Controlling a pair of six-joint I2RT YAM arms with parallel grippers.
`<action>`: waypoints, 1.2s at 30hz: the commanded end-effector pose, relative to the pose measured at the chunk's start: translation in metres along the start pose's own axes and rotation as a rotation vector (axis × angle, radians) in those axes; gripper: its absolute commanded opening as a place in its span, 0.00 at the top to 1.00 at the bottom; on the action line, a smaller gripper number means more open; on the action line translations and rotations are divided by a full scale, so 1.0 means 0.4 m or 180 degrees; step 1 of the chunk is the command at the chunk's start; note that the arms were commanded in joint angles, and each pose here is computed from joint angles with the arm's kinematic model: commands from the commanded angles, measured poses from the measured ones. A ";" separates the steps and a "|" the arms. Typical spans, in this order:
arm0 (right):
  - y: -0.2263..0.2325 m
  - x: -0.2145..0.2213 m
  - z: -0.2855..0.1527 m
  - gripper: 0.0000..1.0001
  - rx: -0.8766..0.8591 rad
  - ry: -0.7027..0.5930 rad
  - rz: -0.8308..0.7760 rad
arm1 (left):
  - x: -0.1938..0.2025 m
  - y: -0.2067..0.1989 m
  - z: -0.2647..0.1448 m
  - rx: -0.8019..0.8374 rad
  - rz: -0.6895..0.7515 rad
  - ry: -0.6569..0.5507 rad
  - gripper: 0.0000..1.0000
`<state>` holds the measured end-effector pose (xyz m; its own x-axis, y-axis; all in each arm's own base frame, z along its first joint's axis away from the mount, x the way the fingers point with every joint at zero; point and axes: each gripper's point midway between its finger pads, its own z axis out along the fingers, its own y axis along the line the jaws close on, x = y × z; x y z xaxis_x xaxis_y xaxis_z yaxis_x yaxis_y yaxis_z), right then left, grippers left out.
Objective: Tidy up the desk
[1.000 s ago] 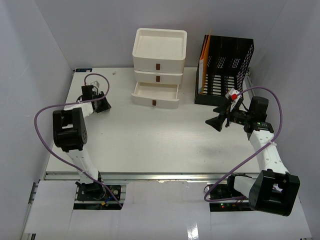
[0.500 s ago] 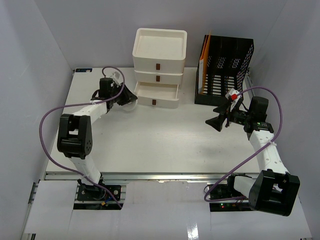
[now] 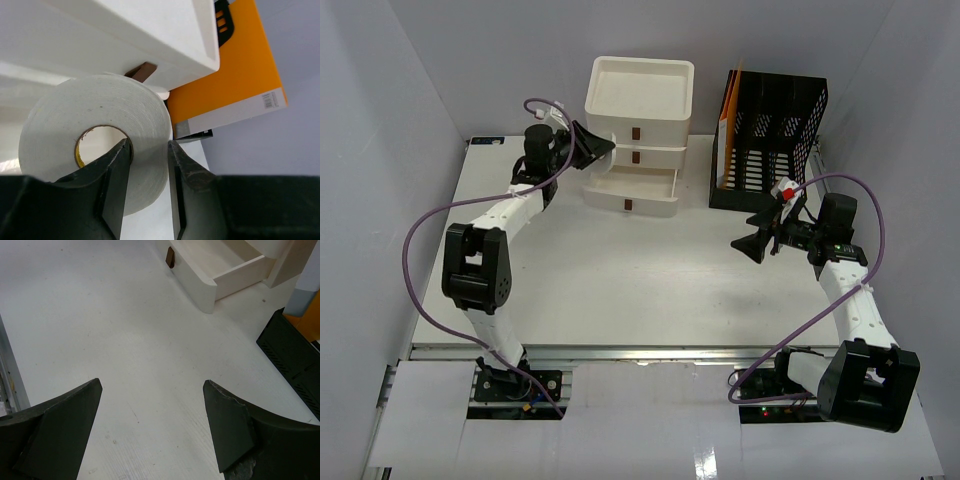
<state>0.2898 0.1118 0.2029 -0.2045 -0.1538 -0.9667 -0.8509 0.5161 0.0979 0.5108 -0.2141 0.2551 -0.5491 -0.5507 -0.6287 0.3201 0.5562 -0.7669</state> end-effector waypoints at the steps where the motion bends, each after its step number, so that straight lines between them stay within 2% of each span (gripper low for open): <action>1: 0.000 -0.020 -0.007 0.12 -0.0024 -0.0062 -0.0103 | -0.023 -0.082 0.060 0.0540 0.0090 -0.0112 0.53; 5: -0.001 -0.020 -0.008 0.12 -0.0024 -0.0062 -0.0104 | 0.007 -0.060 0.098 0.0627 0.0045 -0.0103 0.48; 16: 0.000 -0.019 -0.009 0.12 -0.0031 -0.0059 -0.0103 | 0.090 0.078 0.130 0.0333 -0.0133 -0.0207 0.24; 21: -0.003 -0.019 -0.010 0.11 -0.0019 -0.0059 -0.0105 | 0.095 0.072 0.145 0.0304 -0.0070 -0.0196 0.23; 26: -0.002 -0.015 -0.009 0.12 -0.0029 -0.0052 -0.0095 | 0.068 0.034 0.123 0.0261 0.0264 -0.0231 0.22; 33: -0.002 -0.012 -0.007 0.12 -0.0039 -0.0048 -0.0085 | 0.016 -0.025 0.030 0.0119 0.0769 -0.0410 0.26; 36: -0.004 -0.008 -0.007 0.12 -0.0037 -0.0042 -0.0070 | 0.013 -0.013 -0.004 -0.0090 0.0831 -0.0414 0.29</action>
<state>0.2908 0.1086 0.2030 -0.1888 -0.1601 -0.9689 -0.8518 0.5176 0.0805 0.5208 -0.2374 0.2009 -0.4730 -0.4948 -0.7290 0.3780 0.6334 -0.6752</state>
